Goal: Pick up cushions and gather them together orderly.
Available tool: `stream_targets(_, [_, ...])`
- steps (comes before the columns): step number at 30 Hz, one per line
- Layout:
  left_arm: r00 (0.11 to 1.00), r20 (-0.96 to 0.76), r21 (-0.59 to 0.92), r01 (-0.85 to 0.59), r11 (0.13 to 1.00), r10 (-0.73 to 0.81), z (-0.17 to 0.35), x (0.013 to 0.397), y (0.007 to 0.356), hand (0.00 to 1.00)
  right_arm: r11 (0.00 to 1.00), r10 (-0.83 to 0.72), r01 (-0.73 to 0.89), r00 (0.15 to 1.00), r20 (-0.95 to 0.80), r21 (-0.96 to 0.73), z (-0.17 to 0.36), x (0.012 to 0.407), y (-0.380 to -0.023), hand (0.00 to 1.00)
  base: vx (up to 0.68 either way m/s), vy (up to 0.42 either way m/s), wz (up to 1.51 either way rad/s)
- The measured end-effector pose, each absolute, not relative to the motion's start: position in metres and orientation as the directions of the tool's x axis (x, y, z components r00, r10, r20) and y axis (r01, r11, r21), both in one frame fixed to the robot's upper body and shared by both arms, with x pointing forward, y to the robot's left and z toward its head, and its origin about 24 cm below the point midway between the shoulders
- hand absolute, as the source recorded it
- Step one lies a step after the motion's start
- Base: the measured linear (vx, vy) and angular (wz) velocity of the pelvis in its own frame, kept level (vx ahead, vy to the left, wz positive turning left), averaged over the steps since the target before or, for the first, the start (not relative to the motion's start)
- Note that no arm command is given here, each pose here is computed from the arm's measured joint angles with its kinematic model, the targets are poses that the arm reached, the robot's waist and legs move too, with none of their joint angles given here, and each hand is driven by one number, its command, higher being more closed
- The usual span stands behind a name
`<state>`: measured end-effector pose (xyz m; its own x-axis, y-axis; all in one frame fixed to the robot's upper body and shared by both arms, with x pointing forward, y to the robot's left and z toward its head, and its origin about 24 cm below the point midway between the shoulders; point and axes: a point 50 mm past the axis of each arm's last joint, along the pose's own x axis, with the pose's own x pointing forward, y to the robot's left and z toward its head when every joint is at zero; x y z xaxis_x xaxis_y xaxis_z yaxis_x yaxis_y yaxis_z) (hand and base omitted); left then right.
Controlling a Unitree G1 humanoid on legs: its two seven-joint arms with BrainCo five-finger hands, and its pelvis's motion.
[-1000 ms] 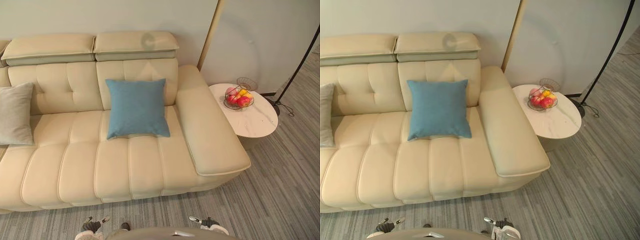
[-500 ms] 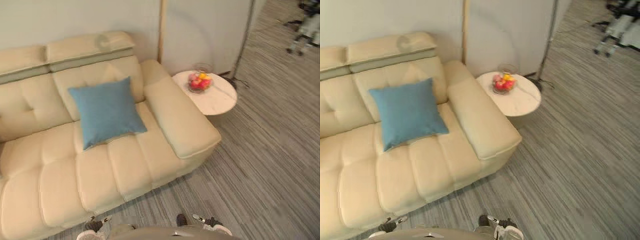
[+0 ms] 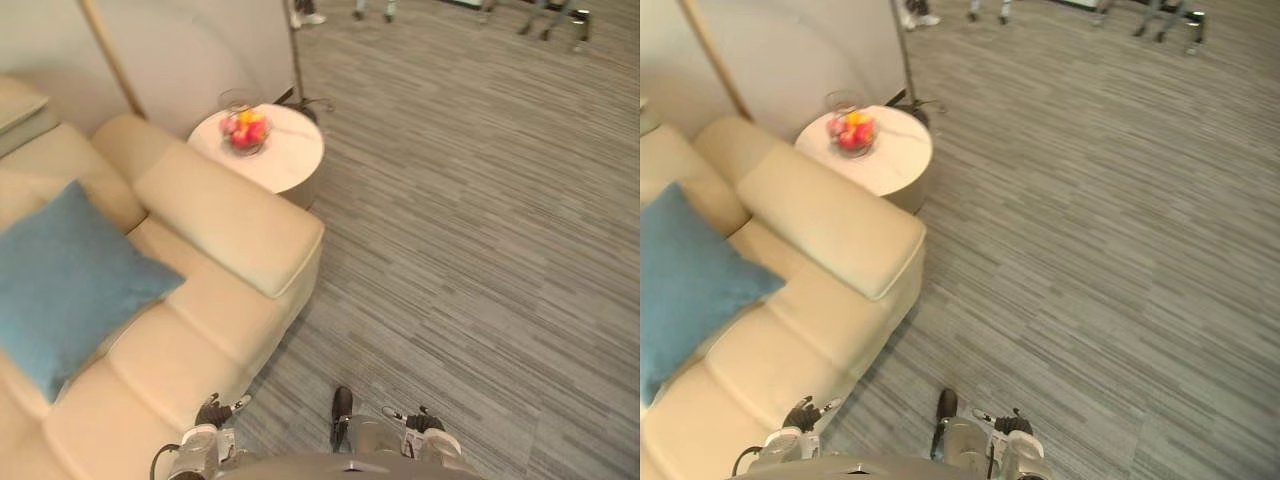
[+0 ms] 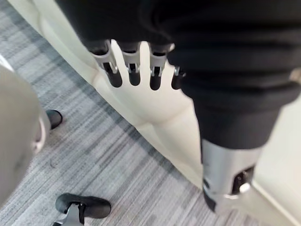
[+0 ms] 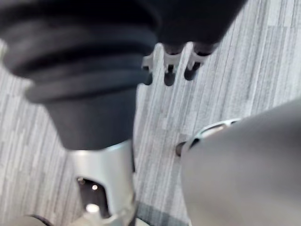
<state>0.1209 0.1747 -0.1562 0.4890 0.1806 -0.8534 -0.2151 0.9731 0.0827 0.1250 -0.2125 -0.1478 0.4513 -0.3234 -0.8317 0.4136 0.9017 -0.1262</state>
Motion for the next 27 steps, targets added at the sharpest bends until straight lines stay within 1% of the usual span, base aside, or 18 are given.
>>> stream_targets(2, [0.490,-0.852,0.086,-0.219,0.972,0.185,-0.156,0.123,0.177,0.00,0.899,-0.328,0.419,0.449,-0.831,-0.129,-0.148,0.125,-0.214,0.00,0.09,-0.148,-0.50])
stream_targets(5, [0.449,-0.875,0.097,-0.201,0.975,0.180,-0.160,0.112,0.178,0.00,0.890,-0.344,0.434,0.446,-0.826,-0.137,-0.146,0.126,-0.221,0.00,0.18,-0.220,-0.68])
stream_targets(8, [0.453,-0.873,0.098,-0.199,0.975,0.180,-0.160,0.114,0.178,0.00,0.877,-0.359,0.459,0.429,-0.829,-0.142,-0.147,0.123,-0.226,0.00,0.22,-0.173,-0.59])
stream_targets(13, [0.504,-0.846,0.072,-0.212,0.975,0.172,-0.154,0.126,0.173,0.00,0.867,-0.370,0.472,0.398,-0.839,-0.159,-0.149,0.118,-0.225,0.00,0.17,-0.024,-0.84])
stream_targets(15, [0.526,-0.833,0.059,-0.223,0.973,0.170,-0.151,0.132,0.171,0.00,0.867,-0.369,0.471,0.391,-0.843,-0.161,-0.150,0.115,-0.224,0.00,0.18,0.119,-1.08])
stream_targets(18, [0.530,-0.829,0.041,-0.256,0.966,0.176,-0.151,0.133,0.169,0.00,0.879,-0.358,0.448,0.401,-0.843,-0.160,-0.150,0.118,-0.218,0.00,0.13,0.201,-1.04])
stream_targets(21, [0.523,-0.832,0.046,-0.267,0.962,0.185,-0.151,0.131,0.172,0.00,0.884,-0.342,0.446,0.413,-0.844,-0.140,-0.150,0.120,-0.212,0.00,0.18,0.298,-1.00])
stream_targets(23, [0.516,-0.834,0.056,-0.274,0.960,0.196,-0.152,0.130,0.177,0.00,0.881,-0.336,0.454,0.395,-0.855,-0.136,-0.153,0.110,-0.208,0.00,0.19,0.264,-0.85])
stream_targets(27, [0.493,-0.846,0.068,-0.279,0.958,0.204,-0.154,0.126,0.181,0.00,0.883,-0.315,0.454,0.391,-0.865,-0.117,-0.155,0.108,-0.198,0.00,0.15,0.172,-0.97])
